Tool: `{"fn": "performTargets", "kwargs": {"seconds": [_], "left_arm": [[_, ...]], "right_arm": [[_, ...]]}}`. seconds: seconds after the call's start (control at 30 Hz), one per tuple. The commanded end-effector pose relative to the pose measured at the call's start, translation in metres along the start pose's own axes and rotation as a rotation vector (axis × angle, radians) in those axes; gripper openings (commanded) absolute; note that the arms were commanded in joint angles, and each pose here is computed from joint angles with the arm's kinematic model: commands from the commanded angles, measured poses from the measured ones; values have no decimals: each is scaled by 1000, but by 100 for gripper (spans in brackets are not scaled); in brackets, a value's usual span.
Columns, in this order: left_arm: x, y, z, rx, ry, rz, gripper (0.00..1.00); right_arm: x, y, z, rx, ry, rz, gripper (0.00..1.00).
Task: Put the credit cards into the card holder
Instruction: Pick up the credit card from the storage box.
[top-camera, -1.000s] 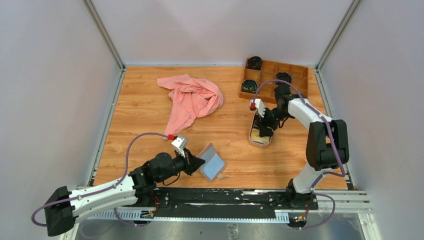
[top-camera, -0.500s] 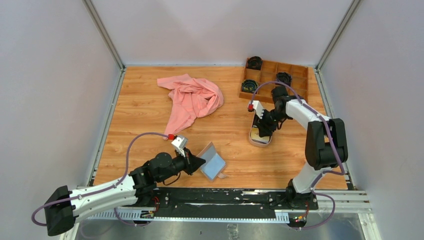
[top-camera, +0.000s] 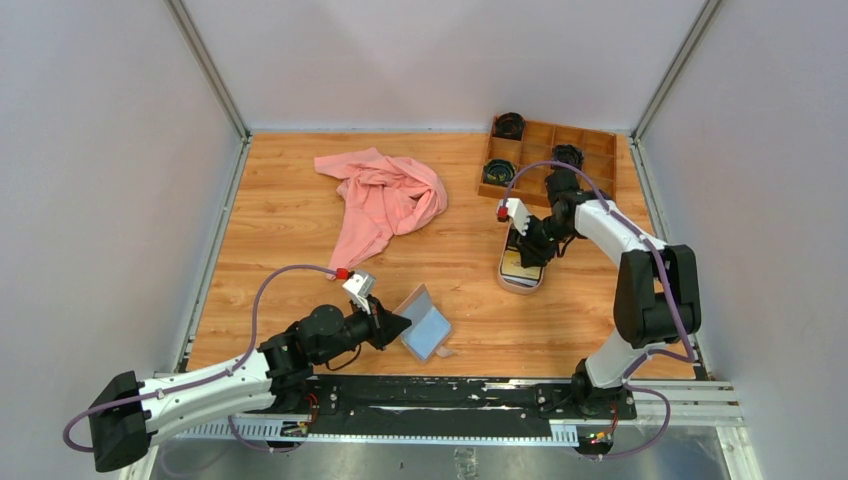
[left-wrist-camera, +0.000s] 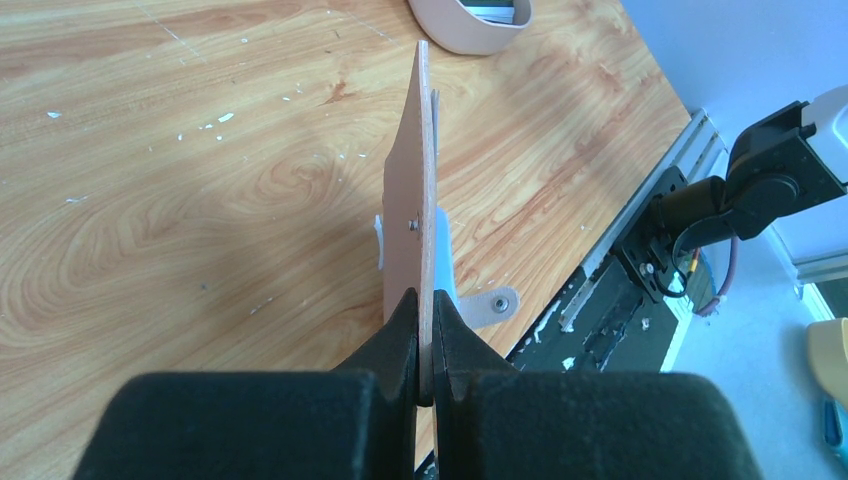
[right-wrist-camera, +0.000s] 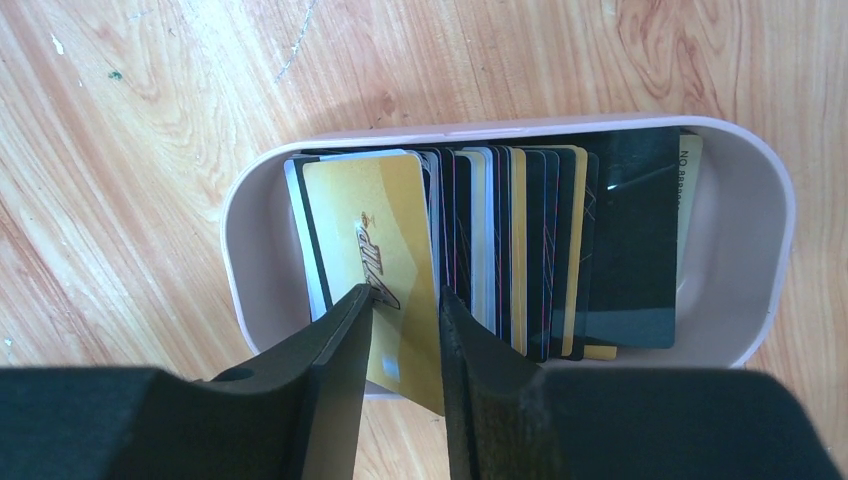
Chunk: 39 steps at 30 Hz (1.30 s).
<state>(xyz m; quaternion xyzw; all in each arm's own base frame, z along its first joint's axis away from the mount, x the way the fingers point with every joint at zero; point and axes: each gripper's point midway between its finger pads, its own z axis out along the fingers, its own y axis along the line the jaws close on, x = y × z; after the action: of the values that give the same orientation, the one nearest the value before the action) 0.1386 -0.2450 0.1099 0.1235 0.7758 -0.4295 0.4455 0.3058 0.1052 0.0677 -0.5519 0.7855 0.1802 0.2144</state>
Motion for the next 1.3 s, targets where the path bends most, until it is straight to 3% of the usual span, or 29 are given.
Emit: {"fn": "performTargets", "kwargs": {"seconds": [0.0, 0.37, 0.67, 1.27], "left_arm": [[-10, -7, 1, 25, -38, -9, 0], [-9, -7, 2, 28, -32, -8, 0], [-10, -8, 2, 31, -31, -8, 0], [-10, -9, 2, 36, -29, -8, 0]], "right_arm": [[3, -2, -4, 30, 26, -14, 32], [-1, -5, -12, 51, 4, -11, 5], [-3, -5, -25, 52, -36, 5, 0], [-12, 19, -48, -139, -179, 49, 0]]}}
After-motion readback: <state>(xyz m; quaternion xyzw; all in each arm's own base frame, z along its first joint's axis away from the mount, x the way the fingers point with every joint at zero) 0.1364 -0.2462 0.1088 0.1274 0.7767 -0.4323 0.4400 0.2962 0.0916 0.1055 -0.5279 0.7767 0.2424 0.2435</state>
